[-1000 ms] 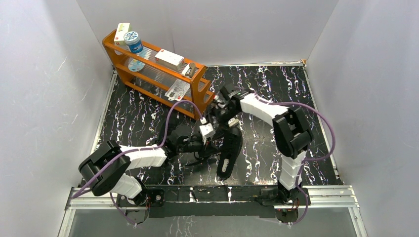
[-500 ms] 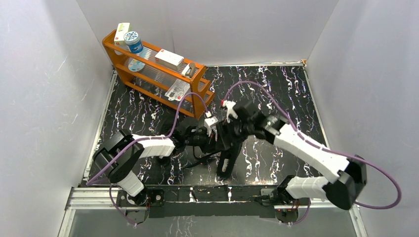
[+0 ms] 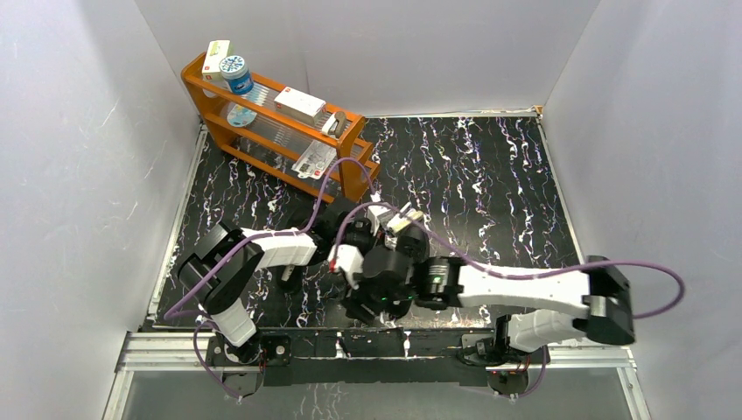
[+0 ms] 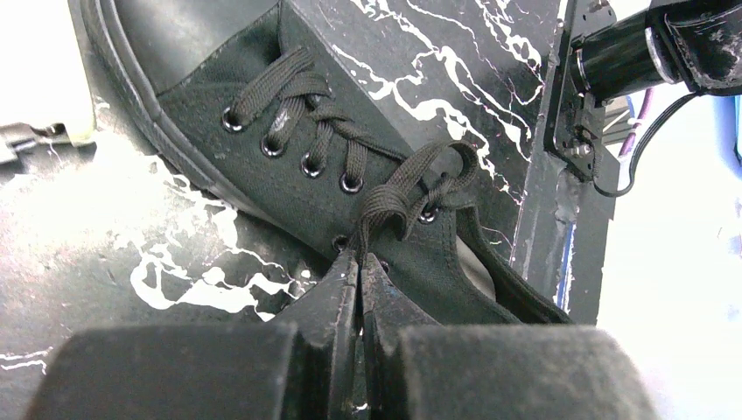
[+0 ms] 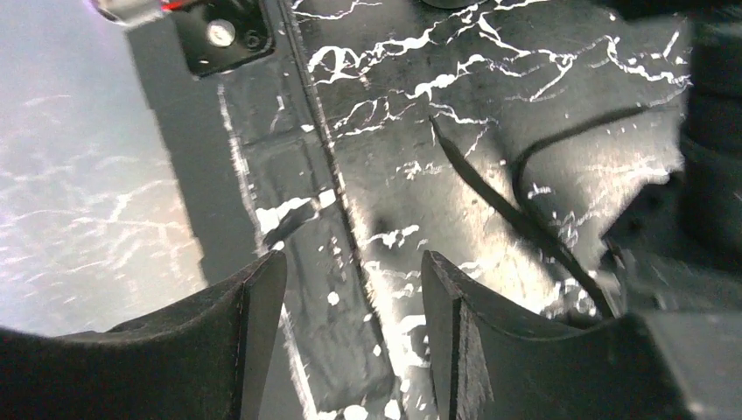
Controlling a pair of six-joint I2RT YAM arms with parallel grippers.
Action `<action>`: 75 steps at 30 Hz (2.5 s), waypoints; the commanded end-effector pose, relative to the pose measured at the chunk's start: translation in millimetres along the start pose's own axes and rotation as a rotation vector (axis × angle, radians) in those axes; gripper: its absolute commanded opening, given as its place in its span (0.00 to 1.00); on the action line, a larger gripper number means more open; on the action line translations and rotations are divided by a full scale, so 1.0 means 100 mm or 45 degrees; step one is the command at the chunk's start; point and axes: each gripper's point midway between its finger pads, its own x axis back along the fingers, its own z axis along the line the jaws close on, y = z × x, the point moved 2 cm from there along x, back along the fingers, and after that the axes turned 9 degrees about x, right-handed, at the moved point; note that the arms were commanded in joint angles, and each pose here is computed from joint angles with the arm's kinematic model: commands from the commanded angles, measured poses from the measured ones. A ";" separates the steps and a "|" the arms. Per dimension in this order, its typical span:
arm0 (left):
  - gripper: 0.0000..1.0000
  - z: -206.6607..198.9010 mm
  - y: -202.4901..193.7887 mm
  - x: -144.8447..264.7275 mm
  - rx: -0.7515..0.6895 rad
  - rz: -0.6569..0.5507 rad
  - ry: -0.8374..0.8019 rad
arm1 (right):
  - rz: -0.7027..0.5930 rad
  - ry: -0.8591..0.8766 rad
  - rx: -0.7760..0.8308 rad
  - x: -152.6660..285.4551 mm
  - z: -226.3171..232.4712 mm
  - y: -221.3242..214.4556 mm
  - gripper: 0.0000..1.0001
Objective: Tie the shoes
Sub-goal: Wrap the shoelace around the shoelace.
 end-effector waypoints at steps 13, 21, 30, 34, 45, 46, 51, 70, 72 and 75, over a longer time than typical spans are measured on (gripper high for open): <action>0.00 0.15 0.01 0.00 -0.149 0.071 0.044 | 0.078 -0.494 0.325 -0.88 -0.64 0.01 0.50; 0.00 0.00 -0.01 0.07 -0.314 0.091 -0.088 | 0.091 -0.460 0.482 -0.95 -0.77 -0.17 0.45; 0.00 -0.05 -0.01 0.04 -0.366 0.118 -0.182 | 0.133 -0.444 0.540 -1.04 -1.04 -0.27 0.48; 0.00 -0.04 0.01 0.04 -0.387 0.127 -0.180 | 0.151 -0.439 0.545 -1.11 -1.12 -0.32 0.54; 0.00 -0.01 -0.01 0.03 -0.376 0.142 -0.165 | 0.296 -0.461 0.568 -1.30 -1.28 -0.67 0.31; 0.00 -0.01 -0.01 0.03 -0.377 0.140 -0.161 | 0.304 -0.451 0.558 -1.30 -1.27 -0.71 0.28; 0.00 -0.04 0.01 0.09 -0.368 0.122 -0.135 | 0.147 -0.147 0.526 -1.12 -0.83 -0.46 0.00; 0.00 -0.30 0.29 0.21 0.009 -0.078 -0.065 | 0.041 -0.387 -0.926 0.53 -0.63 0.23 0.00; 0.00 -0.26 0.27 0.20 0.035 -0.069 -0.031 | 0.035 -0.472 -1.030 0.62 -0.82 0.24 0.00; 0.00 -0.24 0.28 0.19 0.049 -0.062 -0.009 | 0.152 -0.500 -1.208 0.60 -0.97 0.04 0.00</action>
